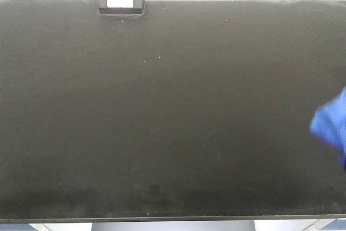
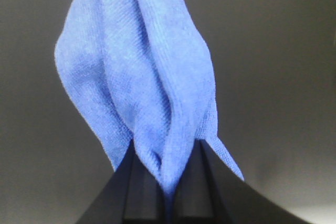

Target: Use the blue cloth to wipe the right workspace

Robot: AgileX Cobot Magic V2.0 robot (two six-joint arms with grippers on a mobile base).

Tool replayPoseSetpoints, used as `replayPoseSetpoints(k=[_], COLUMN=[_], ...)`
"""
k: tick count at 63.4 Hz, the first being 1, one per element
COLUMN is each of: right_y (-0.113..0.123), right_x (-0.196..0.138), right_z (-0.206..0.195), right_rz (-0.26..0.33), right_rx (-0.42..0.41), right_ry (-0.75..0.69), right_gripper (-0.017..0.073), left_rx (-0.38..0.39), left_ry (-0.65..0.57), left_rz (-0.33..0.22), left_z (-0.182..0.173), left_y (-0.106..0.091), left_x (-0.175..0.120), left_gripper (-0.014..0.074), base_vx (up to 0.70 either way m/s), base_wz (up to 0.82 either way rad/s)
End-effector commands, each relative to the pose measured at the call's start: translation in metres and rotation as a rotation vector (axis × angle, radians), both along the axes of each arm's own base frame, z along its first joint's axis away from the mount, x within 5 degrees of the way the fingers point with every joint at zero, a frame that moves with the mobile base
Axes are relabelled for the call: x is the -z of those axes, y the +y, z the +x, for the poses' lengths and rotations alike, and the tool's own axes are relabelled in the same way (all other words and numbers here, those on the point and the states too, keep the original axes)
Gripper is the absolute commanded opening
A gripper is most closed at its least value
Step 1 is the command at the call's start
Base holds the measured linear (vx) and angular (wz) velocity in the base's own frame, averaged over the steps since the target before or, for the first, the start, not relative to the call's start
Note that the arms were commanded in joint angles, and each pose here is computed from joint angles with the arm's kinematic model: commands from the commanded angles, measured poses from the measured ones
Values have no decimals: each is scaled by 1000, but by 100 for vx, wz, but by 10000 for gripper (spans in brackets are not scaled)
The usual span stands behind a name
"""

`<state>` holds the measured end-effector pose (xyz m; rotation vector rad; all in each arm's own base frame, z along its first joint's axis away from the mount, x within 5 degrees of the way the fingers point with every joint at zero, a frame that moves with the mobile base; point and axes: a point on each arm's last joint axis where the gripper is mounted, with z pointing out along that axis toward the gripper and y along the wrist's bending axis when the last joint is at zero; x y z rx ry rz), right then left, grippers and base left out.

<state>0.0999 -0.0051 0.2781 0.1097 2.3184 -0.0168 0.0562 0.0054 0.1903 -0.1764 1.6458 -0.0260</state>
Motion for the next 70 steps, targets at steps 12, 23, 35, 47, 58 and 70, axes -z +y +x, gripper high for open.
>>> replayPoseSetpoints(k=[12,23,35,47,58,70], right_y=[-1,-1,-2,-2,12,78], right_x=[-11,7,50,98,121,128], right_z=[56,97,132,151,161,159], right_rz=[-22,-19,-10,26,88,78], right_rx=[-19,-29,-35,-12,1,-244], right_ry=[-203,-232,-88,84,111,91], right_gripper=[0,0,0,2,2,2], left_rx=[8,8,8,8,8,8], left_ry=[-70,-70,-70,-70,-70,-70], left_rz=[-9,-9,-9,-9,-9,-9], left_z=[0,0,0,0,0,0], left_y=[-1,-1,-1,-1,-1,-1], left_x=[2,2,2,2,2,2], left_gripper=[-6,-6,-6,-6,-6,-6], base_vx=[0,0,0,0,0,0], base_wz=[0,0,0,0,0,0])
